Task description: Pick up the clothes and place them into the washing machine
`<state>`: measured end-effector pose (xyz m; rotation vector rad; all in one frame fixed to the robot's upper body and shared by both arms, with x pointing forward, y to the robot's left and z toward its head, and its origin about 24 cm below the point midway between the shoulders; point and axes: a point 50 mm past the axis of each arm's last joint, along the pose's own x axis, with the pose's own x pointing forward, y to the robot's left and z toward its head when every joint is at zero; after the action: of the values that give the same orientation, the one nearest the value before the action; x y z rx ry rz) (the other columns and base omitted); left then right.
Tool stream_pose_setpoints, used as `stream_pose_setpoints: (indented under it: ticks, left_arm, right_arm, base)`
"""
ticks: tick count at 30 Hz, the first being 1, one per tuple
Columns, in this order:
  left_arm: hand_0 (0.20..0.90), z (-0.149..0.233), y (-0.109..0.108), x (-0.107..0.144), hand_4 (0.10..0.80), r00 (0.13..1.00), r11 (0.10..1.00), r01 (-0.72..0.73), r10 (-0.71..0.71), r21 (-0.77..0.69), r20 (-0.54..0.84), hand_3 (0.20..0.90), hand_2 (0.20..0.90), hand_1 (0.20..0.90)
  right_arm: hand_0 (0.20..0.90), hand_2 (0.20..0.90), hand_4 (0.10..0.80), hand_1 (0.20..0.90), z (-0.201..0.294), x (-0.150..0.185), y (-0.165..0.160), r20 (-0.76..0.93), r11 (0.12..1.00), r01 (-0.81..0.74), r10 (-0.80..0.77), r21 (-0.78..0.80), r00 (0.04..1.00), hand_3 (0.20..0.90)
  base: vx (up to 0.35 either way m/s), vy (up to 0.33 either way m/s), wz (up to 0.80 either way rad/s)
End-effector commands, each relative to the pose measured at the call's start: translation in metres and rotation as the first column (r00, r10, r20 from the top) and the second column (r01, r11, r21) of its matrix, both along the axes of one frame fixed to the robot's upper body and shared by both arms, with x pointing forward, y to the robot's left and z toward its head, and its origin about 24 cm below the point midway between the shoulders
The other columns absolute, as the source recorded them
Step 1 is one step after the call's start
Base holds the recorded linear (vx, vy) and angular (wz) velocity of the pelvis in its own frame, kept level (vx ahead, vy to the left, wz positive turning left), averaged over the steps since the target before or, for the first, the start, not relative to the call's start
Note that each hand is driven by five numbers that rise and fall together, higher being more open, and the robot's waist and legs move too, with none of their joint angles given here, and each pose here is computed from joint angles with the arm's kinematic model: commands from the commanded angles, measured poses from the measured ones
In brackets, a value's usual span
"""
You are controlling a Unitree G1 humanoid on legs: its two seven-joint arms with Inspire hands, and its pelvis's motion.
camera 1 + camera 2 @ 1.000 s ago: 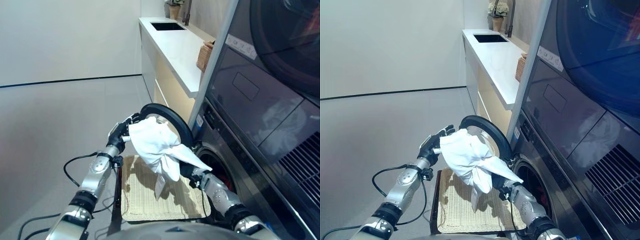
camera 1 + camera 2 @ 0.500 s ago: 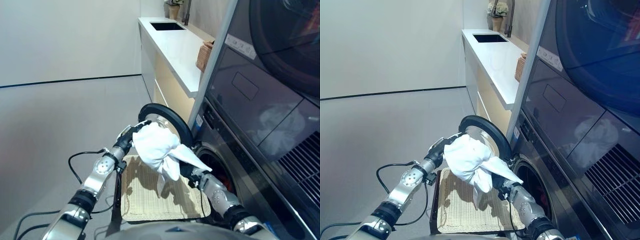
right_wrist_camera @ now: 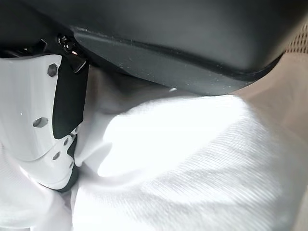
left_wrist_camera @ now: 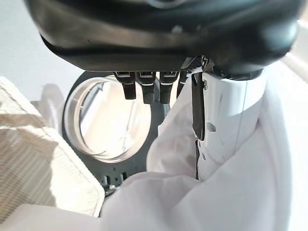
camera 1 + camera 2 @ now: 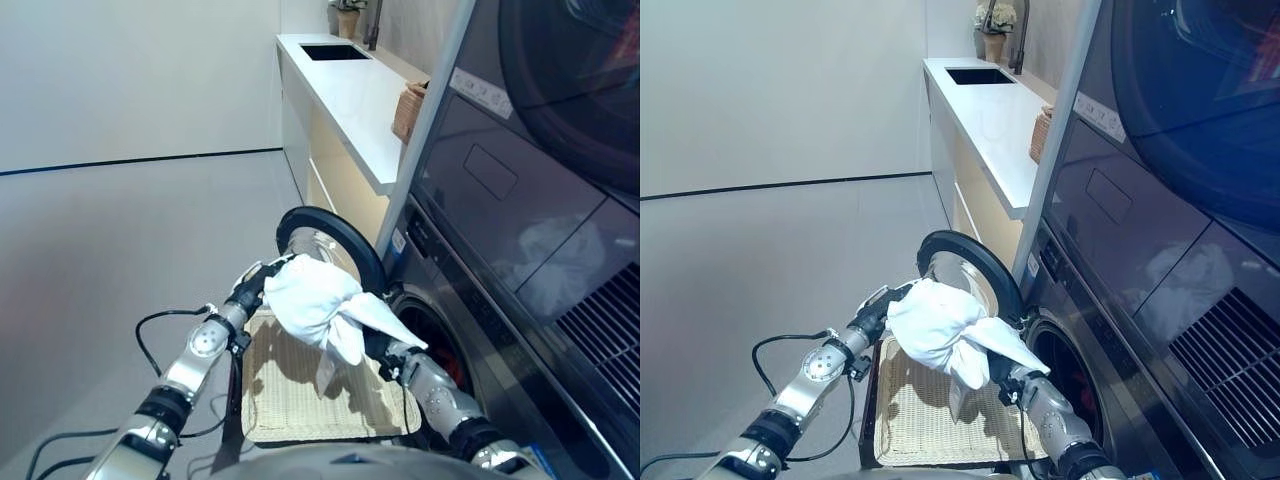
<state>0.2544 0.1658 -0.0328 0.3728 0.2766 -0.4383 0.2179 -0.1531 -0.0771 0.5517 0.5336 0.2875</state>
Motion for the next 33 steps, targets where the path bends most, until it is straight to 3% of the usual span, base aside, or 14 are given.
stream_pose_setpoints:
  ticks: [1, 20, 33]
  left_arm:
    - [0.9, 0.023, 0.008, 0.016, 0.8, 0.991, 1.0, 0.021, -0.022, 0.013, 0.136, 0.9, 0.9, 0.9]
    - [0.9, 0.006, 0.066, -0.014, 0.8, 0.986, 0.985, -0.155, 0.149, 0.076, 0.075, 0.9, 0.9, 0.9]
    - [0.9, -0.004, 0.09, -0.03, 0.8, 0.96, 0.956, -0.281, 0.279, 0.088, 0.039, 0.9, 0.9, 0.9]
  right_arm:
    - [0.2, 0.2, 0.3, 0.2, 0.062, 0.049, 0.0, 0.332, 0.977, 0.12, -0.173, 0.174, 0.927, 0.2]
    - [0.2, 0.2, 0.3, 0.2, 0.073, 0.05, -0.039, 0.369, 0.927, 0.31, -0.369, 0.211, 0.853, 0.2]
    - [0.2, 0.2, 0.3, 0.2, 0.067, 0.043, -0.053, 0.355, 0.908, 0.39, -0.418, 0.151, 0.836, 0.2]
  base:
    - [0.0, 0.0, 0.0]
    - [0.0, 0.0, 0.0]
    - [0.0, 0.0, 0.0]
